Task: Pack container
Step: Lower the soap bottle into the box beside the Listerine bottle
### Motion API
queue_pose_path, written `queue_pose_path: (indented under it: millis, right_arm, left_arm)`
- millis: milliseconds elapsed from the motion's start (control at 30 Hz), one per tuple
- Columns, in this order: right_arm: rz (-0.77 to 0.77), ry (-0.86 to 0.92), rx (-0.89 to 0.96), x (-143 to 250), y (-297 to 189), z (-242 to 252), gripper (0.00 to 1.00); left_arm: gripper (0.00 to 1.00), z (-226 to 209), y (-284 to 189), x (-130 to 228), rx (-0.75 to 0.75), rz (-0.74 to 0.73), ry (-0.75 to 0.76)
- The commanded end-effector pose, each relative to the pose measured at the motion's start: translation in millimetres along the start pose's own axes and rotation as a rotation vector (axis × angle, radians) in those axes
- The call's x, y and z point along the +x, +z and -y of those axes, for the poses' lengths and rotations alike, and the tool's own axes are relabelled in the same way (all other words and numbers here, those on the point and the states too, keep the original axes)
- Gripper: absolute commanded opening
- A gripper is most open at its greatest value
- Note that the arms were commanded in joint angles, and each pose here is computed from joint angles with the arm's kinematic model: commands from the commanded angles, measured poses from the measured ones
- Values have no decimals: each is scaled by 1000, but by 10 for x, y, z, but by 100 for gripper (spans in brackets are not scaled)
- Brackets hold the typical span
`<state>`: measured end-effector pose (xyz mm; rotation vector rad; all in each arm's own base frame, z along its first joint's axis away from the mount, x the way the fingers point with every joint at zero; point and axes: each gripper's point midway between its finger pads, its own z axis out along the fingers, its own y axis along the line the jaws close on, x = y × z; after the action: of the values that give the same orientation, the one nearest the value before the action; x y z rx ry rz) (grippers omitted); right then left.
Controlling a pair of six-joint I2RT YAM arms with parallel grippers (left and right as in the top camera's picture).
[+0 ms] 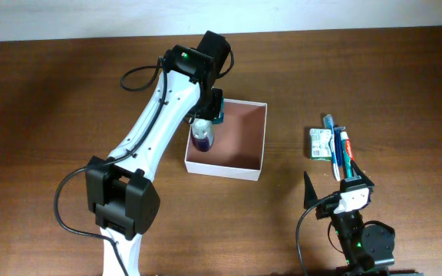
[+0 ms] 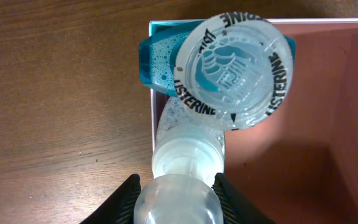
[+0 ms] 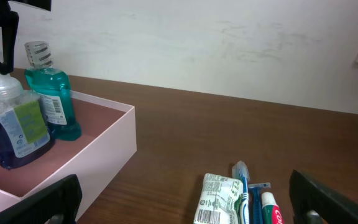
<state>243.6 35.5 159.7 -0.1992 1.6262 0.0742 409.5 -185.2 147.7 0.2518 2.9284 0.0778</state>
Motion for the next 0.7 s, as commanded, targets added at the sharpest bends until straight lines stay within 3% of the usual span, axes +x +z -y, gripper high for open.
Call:
queue_pose_path:
  millis: [0,367,467,667]
  right_arm:
    - [-3,6,7,20,-1,16,98]
    - [-3,6,7,20,-1,16,98]
    - [-3,6,7,20,-1,16,98]
    - [-3,6,7,20,-1,16,98]
  left_arm:
    - [36,-40,-23,-18,-13,10,-13]
    - [38,-36,-23,-2,-11,3,-11]
    - [49,-27,-24,5,-11,2,-9]
    - [55,8,-29,13,-10,3,-1]
